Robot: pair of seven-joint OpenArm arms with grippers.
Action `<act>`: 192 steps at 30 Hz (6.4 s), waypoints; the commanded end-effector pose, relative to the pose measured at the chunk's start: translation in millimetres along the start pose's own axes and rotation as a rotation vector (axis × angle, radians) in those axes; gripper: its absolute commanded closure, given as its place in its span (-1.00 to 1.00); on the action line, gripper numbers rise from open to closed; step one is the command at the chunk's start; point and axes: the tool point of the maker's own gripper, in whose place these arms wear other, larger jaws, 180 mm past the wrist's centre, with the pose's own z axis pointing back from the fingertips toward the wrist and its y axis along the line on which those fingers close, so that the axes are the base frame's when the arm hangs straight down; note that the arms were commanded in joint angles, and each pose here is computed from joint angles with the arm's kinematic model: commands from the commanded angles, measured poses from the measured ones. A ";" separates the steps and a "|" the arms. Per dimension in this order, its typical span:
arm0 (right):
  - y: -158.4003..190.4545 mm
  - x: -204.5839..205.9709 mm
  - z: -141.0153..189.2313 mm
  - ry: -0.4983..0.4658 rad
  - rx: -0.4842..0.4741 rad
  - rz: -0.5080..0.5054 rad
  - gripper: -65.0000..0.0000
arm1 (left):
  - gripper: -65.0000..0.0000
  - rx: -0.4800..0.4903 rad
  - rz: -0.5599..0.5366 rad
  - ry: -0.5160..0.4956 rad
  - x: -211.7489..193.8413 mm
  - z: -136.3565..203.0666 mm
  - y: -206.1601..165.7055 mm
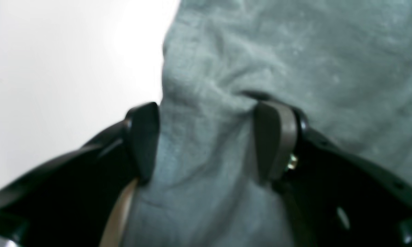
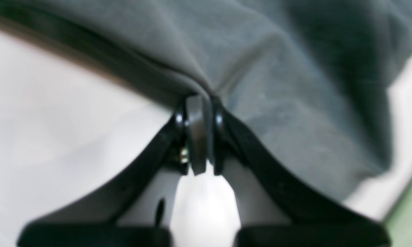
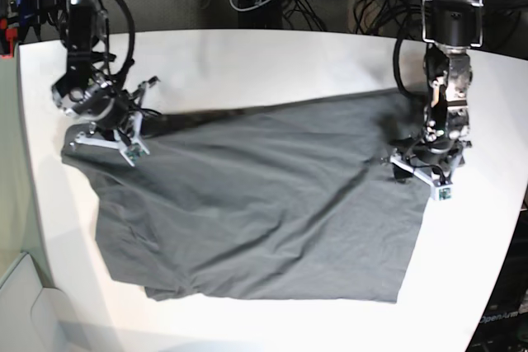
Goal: Layout the t-shirt on the table in an organized manner, then fold the t-shirt properly
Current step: 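Release the t-shirt with the right gripper and regrasp its edge, then drag the grasped t-shirt edge with the right gripper away from the robot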
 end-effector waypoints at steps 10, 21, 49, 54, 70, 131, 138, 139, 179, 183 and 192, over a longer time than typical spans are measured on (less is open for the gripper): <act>-4.1 24.8 68.8 -0.105 -0.121 0.121 1.00 | -0.30 0.026 -0.014 0.025 -0.9 0.3 10.4; 3.8 9.9 67.9 -0.021 -0.097 0.298 1.00 | -0.30 0.027 -0.016 0.026 -1.5 0.4 11.3; -5.6 104.4 7.0 -0.088 -0.127 0.291 -0.53 | -0.30 0.040 -0.032 0.070 -28.5 6.3 20.7; 20.6 83.6 30.0 -0.099 -0.112 0.302 -0.56 | -0.30 0.038 -0.031 0.069 -28.2 6.3 19.8; 24.5 58.8 -30.4 0.033 0.004 0.171 -0.56 | -0.30 0.040 -0.032 0.069 -27.7 6.4 21.1; -51.3 176.3 -23.3 -0.152 -0.162 0.372 -0.29 | -0.30 0.085 -0.018 0.033 -28.5 29.6 50.2; 6.6 140.9 -4.9 -0.156 -0.110 0.366 -0.29 | -0.30 0.081 -0.013 0.029 -27.3 28.8 47.4; 8.3 137.8 -6.2 -0.150 -0.105 0.362 -0.29 | -0.30 0.081 -0.012 0.027 -26.7 28.5 47.5; 14.1 111.5 -2.4 -0.097 -0.101 0.382 1.00 | -0.30 0.082 -0.014 0.025 -25.1 28.7 48.4; 25.8 96.8 24.0 -0.069 -0.128 0.385 1.00 | -0.30 0.078 -0.015 0.020 -23.3 28.4 46.3; 92.8 51.7 52.0 -0.005 -0.011 0.422 1.00 | -0.31 0.073 -0.015 0.008 -18.7 28.9 43.7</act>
